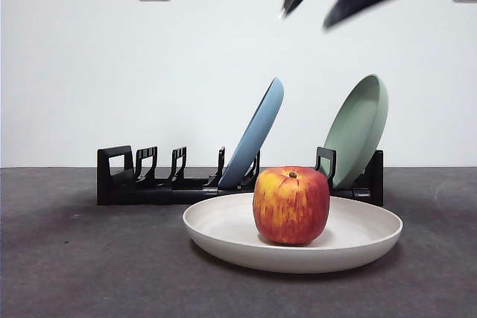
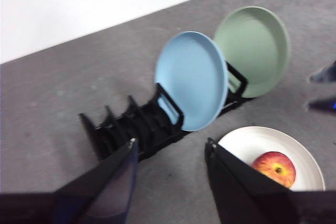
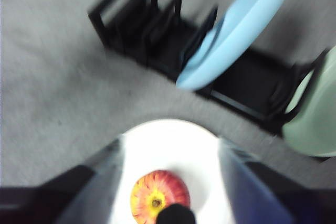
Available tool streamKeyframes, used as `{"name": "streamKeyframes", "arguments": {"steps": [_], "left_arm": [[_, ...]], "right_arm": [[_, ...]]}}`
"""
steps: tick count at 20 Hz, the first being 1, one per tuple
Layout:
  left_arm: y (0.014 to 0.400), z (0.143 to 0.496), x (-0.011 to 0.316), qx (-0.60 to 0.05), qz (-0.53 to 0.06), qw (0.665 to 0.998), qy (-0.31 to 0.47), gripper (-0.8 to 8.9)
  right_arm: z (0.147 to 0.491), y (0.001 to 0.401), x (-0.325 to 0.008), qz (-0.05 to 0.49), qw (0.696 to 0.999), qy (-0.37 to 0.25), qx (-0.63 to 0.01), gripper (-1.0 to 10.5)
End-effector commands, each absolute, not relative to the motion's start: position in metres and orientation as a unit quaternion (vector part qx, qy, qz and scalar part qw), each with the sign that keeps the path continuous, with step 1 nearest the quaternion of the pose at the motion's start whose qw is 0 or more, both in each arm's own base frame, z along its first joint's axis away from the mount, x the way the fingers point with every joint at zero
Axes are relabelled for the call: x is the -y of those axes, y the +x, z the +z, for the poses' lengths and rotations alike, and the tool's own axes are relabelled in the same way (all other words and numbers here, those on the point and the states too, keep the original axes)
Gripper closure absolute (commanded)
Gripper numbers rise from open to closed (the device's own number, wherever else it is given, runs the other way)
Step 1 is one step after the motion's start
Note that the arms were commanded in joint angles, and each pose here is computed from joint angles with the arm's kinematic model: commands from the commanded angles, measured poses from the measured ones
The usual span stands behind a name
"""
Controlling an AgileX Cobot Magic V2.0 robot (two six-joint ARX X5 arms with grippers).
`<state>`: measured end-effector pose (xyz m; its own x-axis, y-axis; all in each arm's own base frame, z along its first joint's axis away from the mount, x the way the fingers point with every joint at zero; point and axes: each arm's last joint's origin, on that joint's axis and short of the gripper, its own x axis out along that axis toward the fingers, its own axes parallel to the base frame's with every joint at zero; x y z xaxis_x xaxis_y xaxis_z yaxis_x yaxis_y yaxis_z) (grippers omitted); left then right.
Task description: Take the yellow plate from the plate rack,put the plate on the table,take the apple from the table,put the apple in the plate
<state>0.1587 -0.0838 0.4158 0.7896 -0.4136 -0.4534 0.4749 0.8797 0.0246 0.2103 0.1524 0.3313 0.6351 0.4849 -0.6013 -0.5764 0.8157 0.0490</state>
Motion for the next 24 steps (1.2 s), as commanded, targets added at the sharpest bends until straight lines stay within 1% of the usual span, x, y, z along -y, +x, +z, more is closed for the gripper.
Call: {"name": "streamKeyframes", "arguments": {"steps": [1,2,5,9,11,13,16,17,19,21,24], "left_arm": [[0.170,0.409,0.090,-0.237,-0.241,0.938,0.077,8.43],[0.175,0.405,0.092,-0.245,-0.241,0.935,0.082,8.22],[0.185,0.398,0.098,-0.250,-0.243,0.933,0.089,8.22],[0.188,0.379,0.099,-0.239,-0.244,0.936,0.086,8.22],[0.185,0.356,0.098,-0.234,-0.244,0.937,0.082,8.22],[0.178,0.330,0.098,-0.240,-0.261,0.933,0.064,8.22],[0.166,0.294,0.100,-0.252,-0.276,0.926,0.043,8.22],[0.162,0.284,0.101,-0.255,-0.280,0.925,0.034,8.22],[0.155,0.267,0.104,-0.260,-0.286,0.922,0.017,8.22],[0.148,0.252,0.107,-0.256,-0.278,0.926,0.011,8.22],[0.142,0.243,0.115,-0.248,-0.286,0.925,0.014,8.22]], "right_arm": [[0.344,0.200,-0.138,0.287,0.912,-0.070,-0.284,9.6],[0.349,0.197,-0.132,0.281,0.916,-0.066,-0.278,9.6],[0.354,0.191,-0.115,0.262,0.921,-0.071,-0.279,9.6],[0.347,0.184,-0.097,0.239,0.930,-0.059,-0.274,9.6],[0.333,0.174,-0.091,0.235,0.928,-0.050,-0.283,9.6],[0.314,0.164,-0.086,0.232,0.924,-0.041,-0.301,9.6],[0.287,0.151,-0.084,0.272,0.909,0.002,-0.317,9.6],[0.277,0.147,-0.083,0.269,0.908,0.005,-0.322,9.6],[0.259,0.142,-0.083,0.270,0.905,0.012,-0.330,9.6],[0.243,0.137,-0.084,0.277,0.903,0.015,-0.327,9.6],[0.235,0.134,-0.087,0.284,0.901,0.012,-0.328,9.6]]}}
